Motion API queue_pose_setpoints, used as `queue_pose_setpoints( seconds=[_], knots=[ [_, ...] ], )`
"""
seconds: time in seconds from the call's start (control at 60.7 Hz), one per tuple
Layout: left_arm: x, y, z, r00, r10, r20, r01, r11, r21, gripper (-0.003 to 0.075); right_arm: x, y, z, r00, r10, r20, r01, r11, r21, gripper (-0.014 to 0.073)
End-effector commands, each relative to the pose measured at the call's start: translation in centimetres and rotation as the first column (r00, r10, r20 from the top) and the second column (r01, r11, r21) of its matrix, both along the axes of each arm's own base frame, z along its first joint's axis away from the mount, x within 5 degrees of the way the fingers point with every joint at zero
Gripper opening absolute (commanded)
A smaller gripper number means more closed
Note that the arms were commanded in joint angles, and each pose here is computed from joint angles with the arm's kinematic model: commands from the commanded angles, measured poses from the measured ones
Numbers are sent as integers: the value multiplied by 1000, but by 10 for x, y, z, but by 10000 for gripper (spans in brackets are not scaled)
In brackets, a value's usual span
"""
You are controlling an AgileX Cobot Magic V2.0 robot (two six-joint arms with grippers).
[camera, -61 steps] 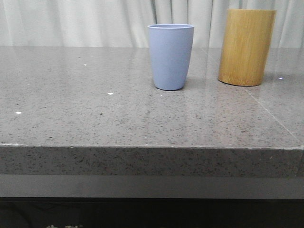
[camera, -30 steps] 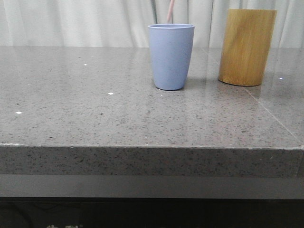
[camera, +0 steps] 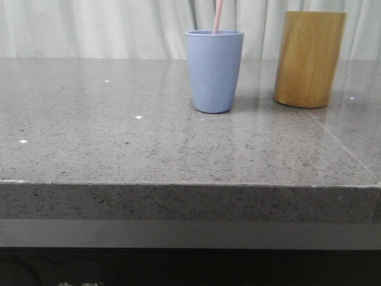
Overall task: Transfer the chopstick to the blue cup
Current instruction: 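Lower the pink stick into the blue cup and open the right gripper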
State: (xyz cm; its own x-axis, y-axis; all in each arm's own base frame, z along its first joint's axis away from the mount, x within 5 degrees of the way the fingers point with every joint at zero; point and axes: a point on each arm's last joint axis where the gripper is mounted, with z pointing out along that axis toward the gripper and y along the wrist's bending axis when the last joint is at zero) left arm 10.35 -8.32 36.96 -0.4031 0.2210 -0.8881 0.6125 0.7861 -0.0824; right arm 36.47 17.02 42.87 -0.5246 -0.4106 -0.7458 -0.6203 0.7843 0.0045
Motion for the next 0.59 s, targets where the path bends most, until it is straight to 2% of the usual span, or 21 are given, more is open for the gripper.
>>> queue_pose_setpoints(
  seconds=[0.0, 0.115, 0.231, 0.379, 0.577],
  knots=[
    [0, -1, 17, 997, 6, 79, 1, 996, -88, 313, -12, -3, 30, 993, -2, 120, -6, 998, 63, 148],
    [0, -1, 18, 996, 7, 88, 1, 995, -95, 313, -14, -4, 33, 992, -3, 129, -6, 998, 67, 303],
    [1, -1, 18, 996, 8, 92, 1, 995, -98, 313, -21, -7, 42, 989, -3, 146, -8, 997, 74, 401],
    [1, -1, 18, 996, 8, 92, 1, 995, -98, 313, -45, -17, 62, 989, -25, 148, 11, 995, 99, 405],
    [1, -1, 18, 996, 8, 90, 1, 995, -97, 313, -97, -48, 96, 975, -182, 128, 161, 974, 161, 405]
  ],
)
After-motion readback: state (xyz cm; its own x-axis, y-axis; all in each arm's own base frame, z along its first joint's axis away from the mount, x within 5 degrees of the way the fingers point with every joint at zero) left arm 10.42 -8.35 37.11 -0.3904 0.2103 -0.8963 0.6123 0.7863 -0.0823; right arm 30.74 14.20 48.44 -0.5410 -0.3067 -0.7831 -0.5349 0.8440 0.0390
